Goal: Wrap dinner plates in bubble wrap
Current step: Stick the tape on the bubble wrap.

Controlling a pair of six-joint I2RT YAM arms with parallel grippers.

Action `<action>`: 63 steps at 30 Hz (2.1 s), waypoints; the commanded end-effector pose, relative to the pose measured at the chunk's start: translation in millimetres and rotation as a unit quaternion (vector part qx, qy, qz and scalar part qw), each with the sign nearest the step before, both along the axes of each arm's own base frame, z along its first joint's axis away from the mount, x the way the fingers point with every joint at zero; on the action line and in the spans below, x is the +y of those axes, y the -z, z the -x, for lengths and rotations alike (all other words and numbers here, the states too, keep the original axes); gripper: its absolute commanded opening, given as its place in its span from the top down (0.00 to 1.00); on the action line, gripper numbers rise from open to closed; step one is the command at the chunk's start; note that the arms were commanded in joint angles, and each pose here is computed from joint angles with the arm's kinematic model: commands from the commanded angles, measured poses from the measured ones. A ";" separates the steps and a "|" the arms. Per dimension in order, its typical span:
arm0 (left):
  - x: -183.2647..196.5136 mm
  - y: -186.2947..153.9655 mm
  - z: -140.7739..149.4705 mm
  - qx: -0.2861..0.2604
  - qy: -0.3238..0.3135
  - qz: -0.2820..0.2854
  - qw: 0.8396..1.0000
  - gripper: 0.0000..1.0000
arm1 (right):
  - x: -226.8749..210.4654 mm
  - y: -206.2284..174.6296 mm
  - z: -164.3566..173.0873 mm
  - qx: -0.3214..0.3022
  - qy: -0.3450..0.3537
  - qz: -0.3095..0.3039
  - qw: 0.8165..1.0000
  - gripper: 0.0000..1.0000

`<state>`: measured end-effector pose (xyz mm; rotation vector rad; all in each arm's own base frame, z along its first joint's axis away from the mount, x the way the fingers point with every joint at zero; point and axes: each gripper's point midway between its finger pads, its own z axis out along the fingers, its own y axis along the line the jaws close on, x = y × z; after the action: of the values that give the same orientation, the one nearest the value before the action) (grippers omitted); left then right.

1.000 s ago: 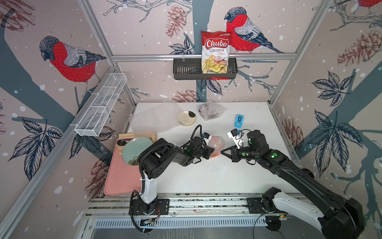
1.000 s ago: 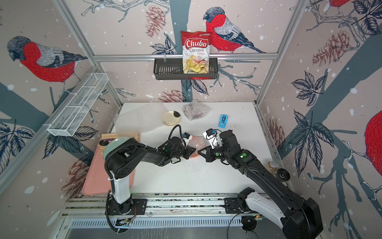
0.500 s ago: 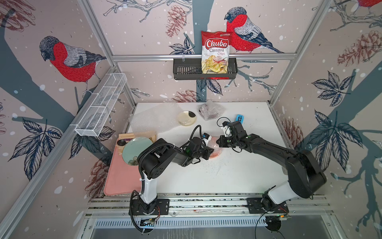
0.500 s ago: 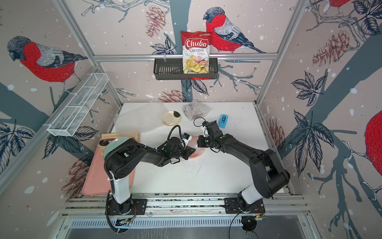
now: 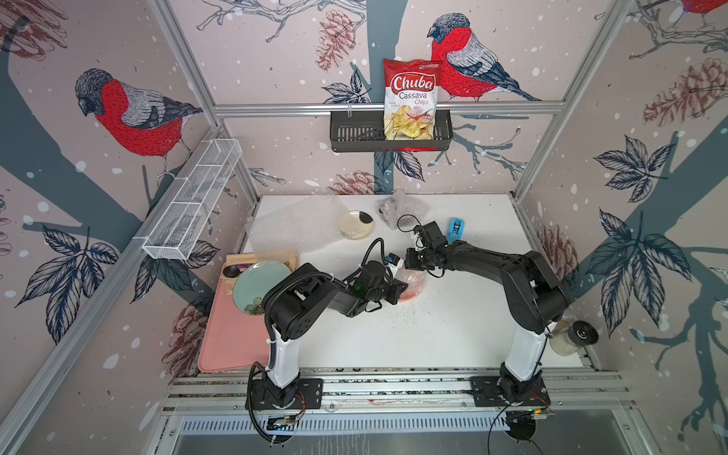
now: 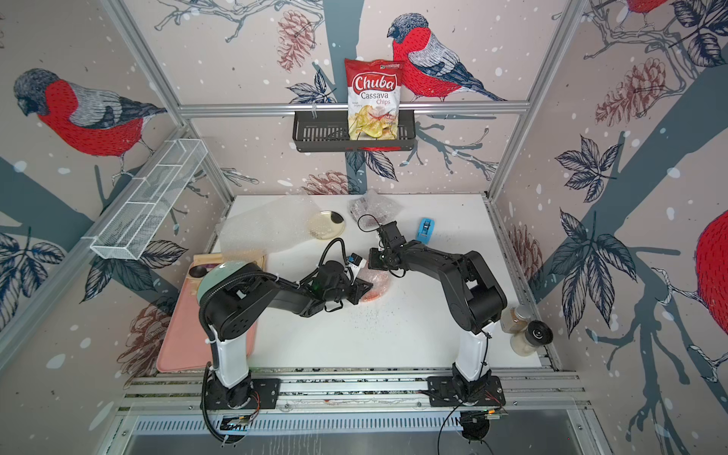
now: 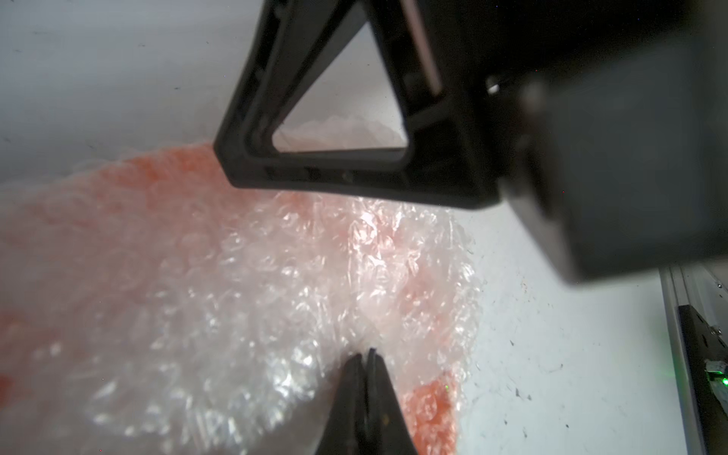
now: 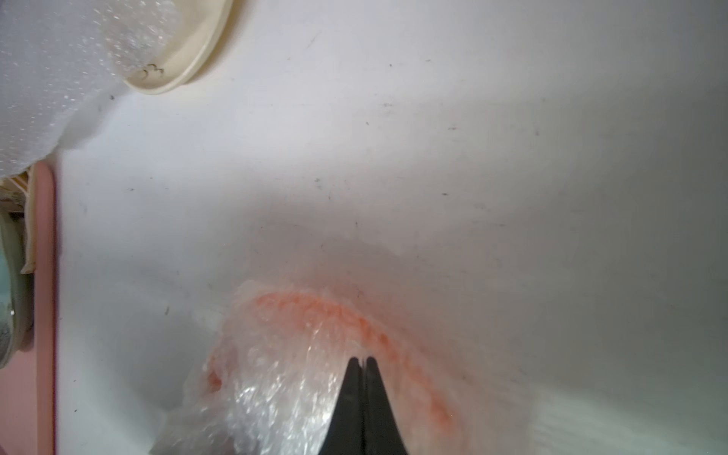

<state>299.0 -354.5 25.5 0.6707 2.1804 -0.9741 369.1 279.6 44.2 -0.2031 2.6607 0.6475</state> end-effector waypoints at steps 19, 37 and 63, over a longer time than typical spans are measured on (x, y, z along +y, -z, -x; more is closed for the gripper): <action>10.8 -42.8 28.9 0.041 0.014 0.042 0.998 0.94 | -15.9 38.9 18.3 0.047 0.043 0.051 0.997 1.00; 30.2 19.3 79.9 0.070 0.058 -0.028 0.996 0.78 | -16.0 43.4 20.1 0.048 0.052 0.054 0.996 1.00; 12.3 -75.6 66.6 0.012 0.092 0.114 0.989 0.67 | -4.8 37.6 22.1 0.040 0.049 0.046 0.997 1.00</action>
<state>238.7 -340.3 86.2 0.7333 2.0969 -1.2575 354.8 294.7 23.1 -0.1071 2.6923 0.6554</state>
